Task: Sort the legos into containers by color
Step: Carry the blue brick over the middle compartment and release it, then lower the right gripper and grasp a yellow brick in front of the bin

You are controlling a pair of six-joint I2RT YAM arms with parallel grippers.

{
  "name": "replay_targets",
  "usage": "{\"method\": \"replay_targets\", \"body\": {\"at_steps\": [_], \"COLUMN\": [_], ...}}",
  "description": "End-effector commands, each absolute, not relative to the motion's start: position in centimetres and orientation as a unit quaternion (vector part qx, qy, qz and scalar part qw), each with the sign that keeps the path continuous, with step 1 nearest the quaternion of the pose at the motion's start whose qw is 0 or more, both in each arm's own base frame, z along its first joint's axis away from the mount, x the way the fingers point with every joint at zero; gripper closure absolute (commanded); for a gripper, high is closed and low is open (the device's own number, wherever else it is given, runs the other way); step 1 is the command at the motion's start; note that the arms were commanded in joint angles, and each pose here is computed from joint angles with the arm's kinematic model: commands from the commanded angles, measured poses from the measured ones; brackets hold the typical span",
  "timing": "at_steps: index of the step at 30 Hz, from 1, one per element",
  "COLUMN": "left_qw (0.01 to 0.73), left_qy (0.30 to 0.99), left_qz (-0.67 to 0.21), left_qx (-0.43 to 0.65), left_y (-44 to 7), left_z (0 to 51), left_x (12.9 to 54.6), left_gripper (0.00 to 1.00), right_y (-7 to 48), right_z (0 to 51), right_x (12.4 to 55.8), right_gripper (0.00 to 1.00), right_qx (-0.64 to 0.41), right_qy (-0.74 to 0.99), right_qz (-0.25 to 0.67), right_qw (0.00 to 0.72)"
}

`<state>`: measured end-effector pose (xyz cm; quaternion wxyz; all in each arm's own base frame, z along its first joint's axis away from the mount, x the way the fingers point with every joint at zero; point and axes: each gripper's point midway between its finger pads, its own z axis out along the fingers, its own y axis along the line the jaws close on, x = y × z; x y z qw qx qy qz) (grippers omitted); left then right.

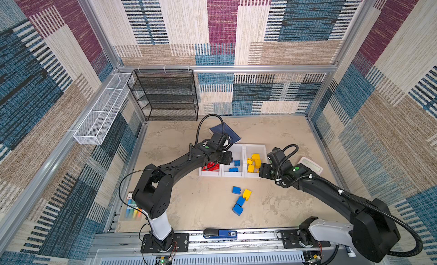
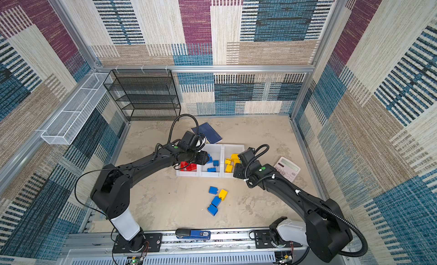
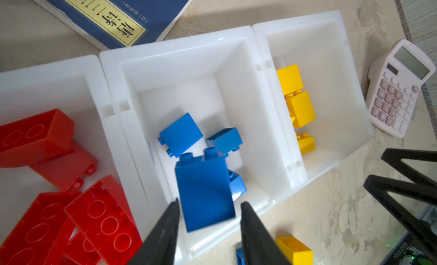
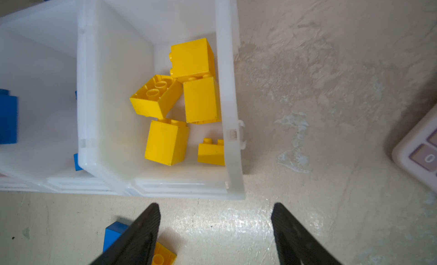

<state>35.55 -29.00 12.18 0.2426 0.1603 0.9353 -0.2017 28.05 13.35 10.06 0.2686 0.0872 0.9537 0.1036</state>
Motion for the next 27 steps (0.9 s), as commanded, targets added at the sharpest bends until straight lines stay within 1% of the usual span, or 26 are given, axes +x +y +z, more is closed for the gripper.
{"method": "replay_targets", "body": {"at_steps": [1,4,10,15,20,23,27], "left_qw": [0.254,0.263,0.278,0.281,0.313,0.322,0.319], "left_qy": [0.933,0.932,0.931,0.939,0.936,0.936,0.939], "left_qz": [-0.201,-0.196,-0.182,-0.16,-0.135,-0.128,-0.119], "left_qx": [0.157,0.156,0.15,0.119,0.084,0.07,0.059], "left_y": [-28.9,-28.6,-27.3,-23.6,-19.4,-17.6,-16.1], "left_z": [12.9,13.4,14.1,13.4,14.2,14.2,13.5], "left_x": [35.7,35.8,35.3,34.0,32.0,30.7,29.3], "left_gripper": [0.45,0.4,0.41,0.41,0.41,0.41,0.41], "right_y": [13.6,13.7,13.8,15.1,17.1,18.4,18.9], "right_z": [10.3,10.2,10.1,9.5,8.3,7.7,6.9], "right_x": [28.4,28.5,28.3,26.8,24.4,22.8,21.5], "right_gripper": [0.23,0.23,0.24,0.27,0.27,0.27,0.27], "right_qx": [0.087,0.085,0.084,0.071,0.054,0.048,0.065], "right_qy": [0.951,0.952,0.953,0.958,0.968,0.971,0.974], "right_qz": [0.109,0.109,0.112,0.127,0.123,0.126,0.125], "right_qw": [0.276,0.275,0.269,0.246,0.214,0.195,0.18]}}
